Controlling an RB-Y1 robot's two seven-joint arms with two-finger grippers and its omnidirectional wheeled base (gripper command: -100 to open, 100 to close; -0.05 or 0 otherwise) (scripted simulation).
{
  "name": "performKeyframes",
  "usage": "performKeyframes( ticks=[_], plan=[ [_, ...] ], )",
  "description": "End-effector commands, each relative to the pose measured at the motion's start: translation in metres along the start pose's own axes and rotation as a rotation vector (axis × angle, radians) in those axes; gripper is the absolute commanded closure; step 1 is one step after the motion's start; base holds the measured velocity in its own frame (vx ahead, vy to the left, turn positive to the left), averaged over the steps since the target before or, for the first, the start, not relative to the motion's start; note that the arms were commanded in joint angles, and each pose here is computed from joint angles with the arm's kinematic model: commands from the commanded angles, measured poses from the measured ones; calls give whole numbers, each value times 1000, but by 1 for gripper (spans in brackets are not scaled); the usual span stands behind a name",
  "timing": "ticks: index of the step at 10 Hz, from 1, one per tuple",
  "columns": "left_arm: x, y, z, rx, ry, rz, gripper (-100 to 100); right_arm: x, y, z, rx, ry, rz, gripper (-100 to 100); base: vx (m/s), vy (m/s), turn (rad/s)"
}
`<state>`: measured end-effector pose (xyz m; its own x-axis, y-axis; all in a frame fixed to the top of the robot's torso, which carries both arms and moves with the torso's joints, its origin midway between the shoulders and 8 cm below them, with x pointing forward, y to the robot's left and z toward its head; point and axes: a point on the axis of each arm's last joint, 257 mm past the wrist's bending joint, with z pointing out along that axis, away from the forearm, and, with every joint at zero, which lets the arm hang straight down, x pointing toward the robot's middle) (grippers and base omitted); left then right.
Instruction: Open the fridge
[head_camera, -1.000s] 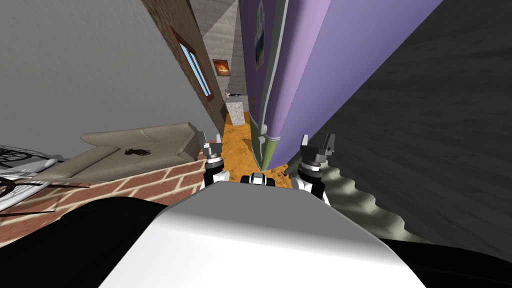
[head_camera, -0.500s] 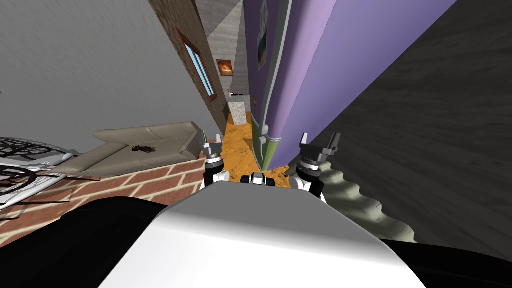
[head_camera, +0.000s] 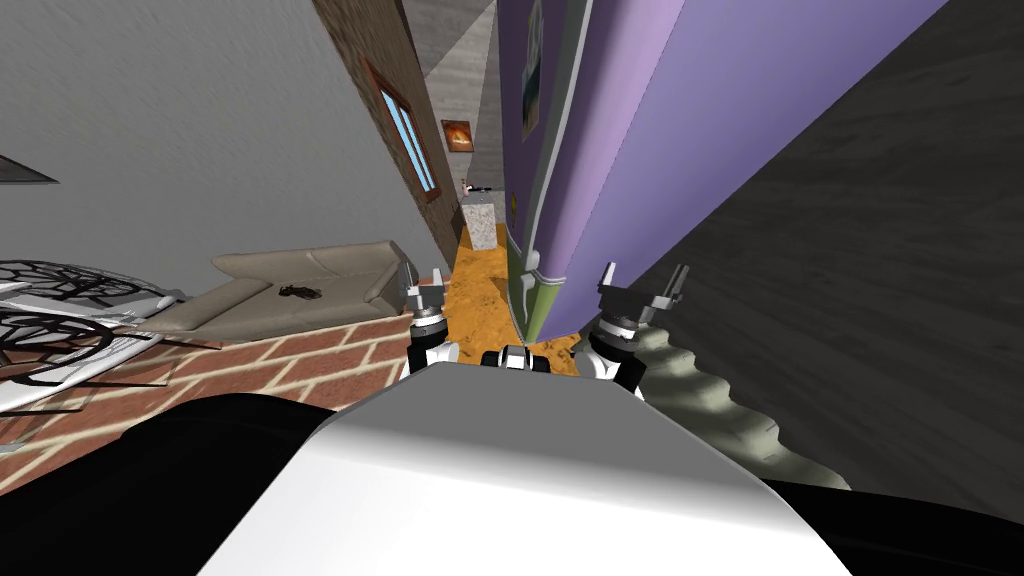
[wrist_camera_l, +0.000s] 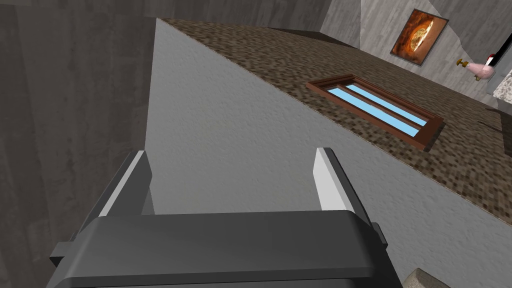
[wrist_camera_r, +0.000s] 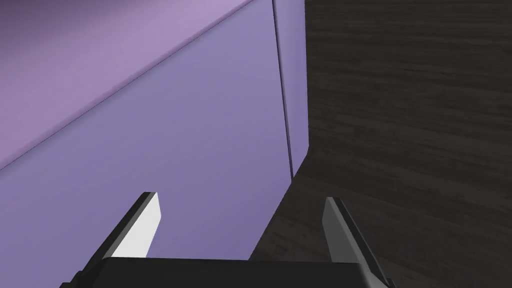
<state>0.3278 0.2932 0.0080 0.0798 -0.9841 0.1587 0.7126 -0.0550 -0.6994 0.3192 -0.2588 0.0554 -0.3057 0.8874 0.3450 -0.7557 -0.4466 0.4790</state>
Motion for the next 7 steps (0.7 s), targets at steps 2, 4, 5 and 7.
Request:
performKeyframes(
  ticks=[2,4,5,7],
  plan=[
    [0,0,0,0,0,0,0,1,2,3,-42,-47,174,-100,9,-16,75],
    [0,0,0,0,0,0,0,0,2,4,-61,-76,262,-100,10,-19,85],
    [0,0,0,0,0,0,0,-5,1,3,-63,-94,280,-100,10,-20,63],
    [0,0,0,0,0,0,0,-7,-1,4,-81,-127,371,-100,11,-21,84]
  ],
)
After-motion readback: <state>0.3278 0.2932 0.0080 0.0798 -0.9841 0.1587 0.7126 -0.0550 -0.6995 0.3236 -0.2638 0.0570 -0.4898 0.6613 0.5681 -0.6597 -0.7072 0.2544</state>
